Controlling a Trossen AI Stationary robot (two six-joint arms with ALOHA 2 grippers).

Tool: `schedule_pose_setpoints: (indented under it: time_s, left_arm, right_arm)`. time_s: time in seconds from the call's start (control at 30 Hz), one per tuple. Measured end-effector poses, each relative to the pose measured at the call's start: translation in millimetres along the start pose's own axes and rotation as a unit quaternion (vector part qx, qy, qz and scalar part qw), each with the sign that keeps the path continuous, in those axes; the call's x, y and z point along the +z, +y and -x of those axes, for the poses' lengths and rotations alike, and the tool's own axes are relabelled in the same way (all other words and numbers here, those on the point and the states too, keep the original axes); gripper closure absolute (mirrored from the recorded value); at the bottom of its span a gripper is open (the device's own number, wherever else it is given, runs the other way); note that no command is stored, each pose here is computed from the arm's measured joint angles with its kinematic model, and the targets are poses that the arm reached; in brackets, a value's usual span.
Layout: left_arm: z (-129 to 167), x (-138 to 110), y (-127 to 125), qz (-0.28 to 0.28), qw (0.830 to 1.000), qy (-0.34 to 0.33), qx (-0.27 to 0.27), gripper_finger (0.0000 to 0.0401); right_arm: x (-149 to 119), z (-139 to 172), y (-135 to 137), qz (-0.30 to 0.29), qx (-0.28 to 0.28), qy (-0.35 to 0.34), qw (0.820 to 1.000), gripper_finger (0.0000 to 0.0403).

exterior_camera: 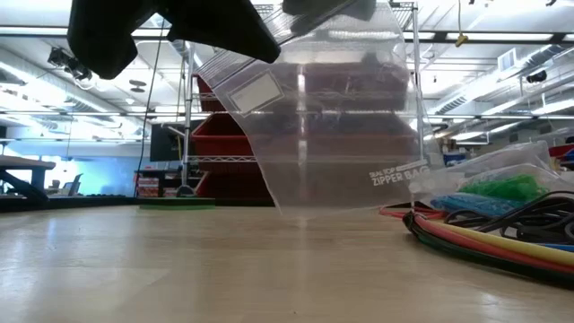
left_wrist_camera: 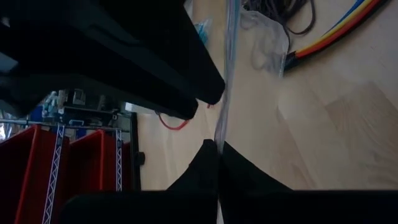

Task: Sort rubber bands
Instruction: Open the transparent zip bag

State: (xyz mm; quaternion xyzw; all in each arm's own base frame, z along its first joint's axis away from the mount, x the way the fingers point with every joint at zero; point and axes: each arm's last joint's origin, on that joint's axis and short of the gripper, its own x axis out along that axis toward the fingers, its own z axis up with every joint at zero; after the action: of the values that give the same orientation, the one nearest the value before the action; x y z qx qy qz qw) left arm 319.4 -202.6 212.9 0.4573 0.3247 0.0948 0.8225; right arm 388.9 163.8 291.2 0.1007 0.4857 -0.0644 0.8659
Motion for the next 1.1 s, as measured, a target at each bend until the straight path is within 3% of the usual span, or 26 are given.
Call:
schedule_pose_setpoints:
  time_s: [0.57, 1.1]
  left_arm:
    - [-0.3, 2.0, -0.3, 0.0, 1.0, -0.013, -0.018, 0.0401]
    - [-5.6, 0.3, 2.5, 0.019, 0.999, -0.009, -0.027, 0.0401]
  right_arm:
    - [-2.6, -3.8, -0.5, 0.01, -0.016, -0.005, 1.0, 0.0326]
    - [1.9, 3.0, 1.8, 0.008, -0.003, -0.01, 1.0, 0.0303]
